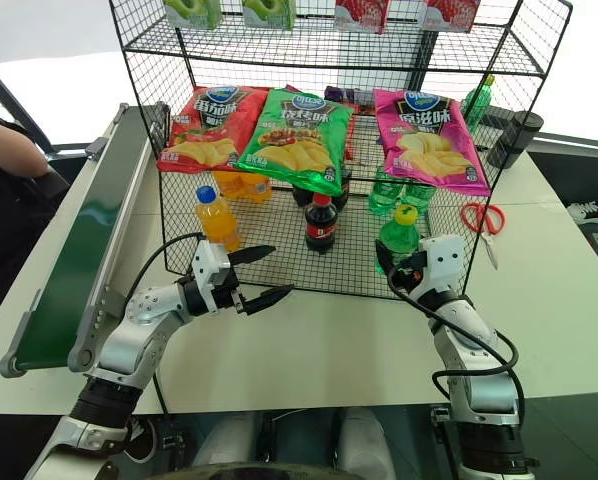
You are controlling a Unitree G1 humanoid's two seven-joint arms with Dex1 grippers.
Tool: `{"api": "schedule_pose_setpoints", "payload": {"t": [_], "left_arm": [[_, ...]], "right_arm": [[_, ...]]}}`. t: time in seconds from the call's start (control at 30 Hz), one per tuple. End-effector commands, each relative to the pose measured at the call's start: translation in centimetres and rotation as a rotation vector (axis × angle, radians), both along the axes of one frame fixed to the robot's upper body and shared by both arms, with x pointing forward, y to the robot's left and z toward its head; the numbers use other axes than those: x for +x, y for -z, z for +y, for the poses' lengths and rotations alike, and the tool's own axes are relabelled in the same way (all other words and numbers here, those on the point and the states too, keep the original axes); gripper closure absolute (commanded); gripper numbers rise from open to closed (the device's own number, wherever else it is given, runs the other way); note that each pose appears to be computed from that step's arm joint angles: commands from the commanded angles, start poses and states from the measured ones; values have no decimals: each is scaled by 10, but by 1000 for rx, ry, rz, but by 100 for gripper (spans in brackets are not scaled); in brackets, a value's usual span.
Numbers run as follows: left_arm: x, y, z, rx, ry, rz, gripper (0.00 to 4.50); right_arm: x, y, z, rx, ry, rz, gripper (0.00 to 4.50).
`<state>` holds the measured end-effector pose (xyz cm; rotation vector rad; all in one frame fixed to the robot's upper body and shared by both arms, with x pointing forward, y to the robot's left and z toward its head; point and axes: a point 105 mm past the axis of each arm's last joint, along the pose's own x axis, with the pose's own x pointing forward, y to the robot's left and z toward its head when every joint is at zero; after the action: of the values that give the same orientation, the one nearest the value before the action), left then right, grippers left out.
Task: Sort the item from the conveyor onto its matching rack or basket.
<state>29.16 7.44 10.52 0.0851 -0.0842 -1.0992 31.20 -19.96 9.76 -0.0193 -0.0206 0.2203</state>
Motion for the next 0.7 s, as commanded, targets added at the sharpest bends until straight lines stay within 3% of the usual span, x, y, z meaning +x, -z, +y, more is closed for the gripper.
{"api": "schedule_pose_setpoints", "payload": {"t": [0.03,0.27,0.6,0.7], "left_arm": [[-5,-9,-9,-12,25,-28,4],[-5,-10,-14,-4,35,-25,4],[-7,-7,-21,-1,35,-22,4],[-8,-7,-23,-5,43,-21,0]], "right_arm": [[11,-21,-3,6,36,-105,150],[41,-13,-15,25,122,-102,150],[49,-9,-13,61,112,-92,150],[48,-10,-14,65,114,-95,8]]}}
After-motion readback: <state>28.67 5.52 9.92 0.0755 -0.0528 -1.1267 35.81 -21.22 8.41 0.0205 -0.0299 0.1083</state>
